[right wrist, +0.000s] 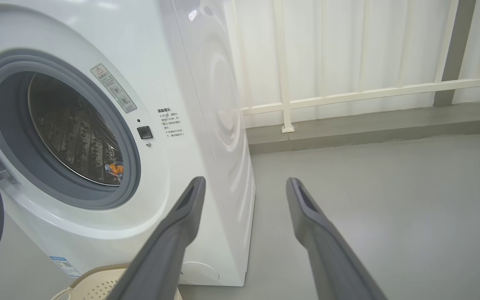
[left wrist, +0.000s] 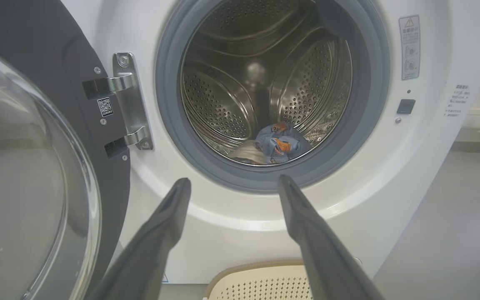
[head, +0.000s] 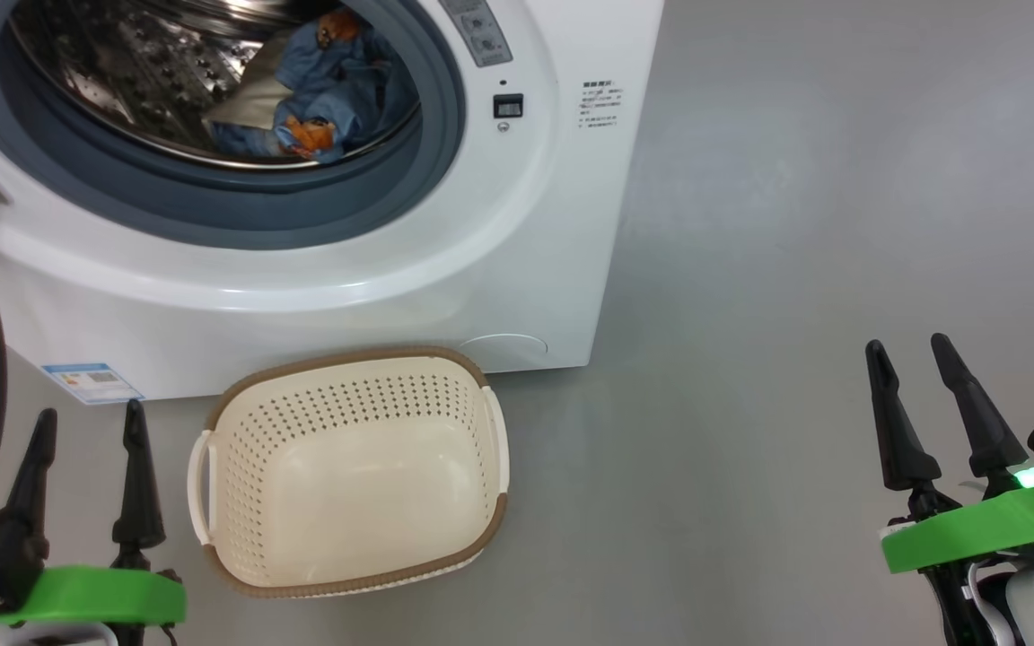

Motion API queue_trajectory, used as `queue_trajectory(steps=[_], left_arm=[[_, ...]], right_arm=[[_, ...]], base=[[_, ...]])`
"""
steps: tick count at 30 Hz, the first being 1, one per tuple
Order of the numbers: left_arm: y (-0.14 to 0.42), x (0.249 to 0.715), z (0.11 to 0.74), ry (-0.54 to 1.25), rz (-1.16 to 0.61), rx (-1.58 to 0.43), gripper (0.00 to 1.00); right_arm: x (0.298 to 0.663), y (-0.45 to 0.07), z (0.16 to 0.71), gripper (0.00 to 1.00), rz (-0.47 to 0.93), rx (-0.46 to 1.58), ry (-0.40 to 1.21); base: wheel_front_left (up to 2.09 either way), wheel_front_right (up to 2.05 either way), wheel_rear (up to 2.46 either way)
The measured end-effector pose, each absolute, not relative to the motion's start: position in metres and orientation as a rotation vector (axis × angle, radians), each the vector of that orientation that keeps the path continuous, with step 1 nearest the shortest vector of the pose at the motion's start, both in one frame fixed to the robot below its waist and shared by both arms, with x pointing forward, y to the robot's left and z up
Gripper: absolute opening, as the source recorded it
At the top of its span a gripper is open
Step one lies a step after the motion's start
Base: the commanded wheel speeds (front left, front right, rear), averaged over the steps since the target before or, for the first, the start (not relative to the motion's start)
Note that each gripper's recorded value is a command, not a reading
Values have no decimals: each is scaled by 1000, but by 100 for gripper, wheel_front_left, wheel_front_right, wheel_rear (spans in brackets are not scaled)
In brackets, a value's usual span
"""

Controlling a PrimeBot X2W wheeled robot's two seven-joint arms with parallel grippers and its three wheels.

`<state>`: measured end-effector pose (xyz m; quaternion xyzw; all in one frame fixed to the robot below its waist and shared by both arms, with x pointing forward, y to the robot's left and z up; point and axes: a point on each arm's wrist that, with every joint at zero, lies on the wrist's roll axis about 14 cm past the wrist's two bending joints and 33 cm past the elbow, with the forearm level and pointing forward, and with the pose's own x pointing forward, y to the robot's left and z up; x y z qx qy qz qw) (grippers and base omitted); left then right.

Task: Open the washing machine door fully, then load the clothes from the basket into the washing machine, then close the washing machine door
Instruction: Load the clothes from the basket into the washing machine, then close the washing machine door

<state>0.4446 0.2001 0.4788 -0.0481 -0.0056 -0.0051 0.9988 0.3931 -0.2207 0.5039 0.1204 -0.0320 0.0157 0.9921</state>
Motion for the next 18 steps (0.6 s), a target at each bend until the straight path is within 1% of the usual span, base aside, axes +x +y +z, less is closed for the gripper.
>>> queue_trajectory(steps=[8,18], left_arm=[[208,428,479,-11,16,-98,100],[208,426,480,-17,12,-96,100]], right_arm=[[394,-221,507,100,34,242,-75],[395,-221,507,100,32,243,-75]], base=[[0,0,0],[0,0,0]])
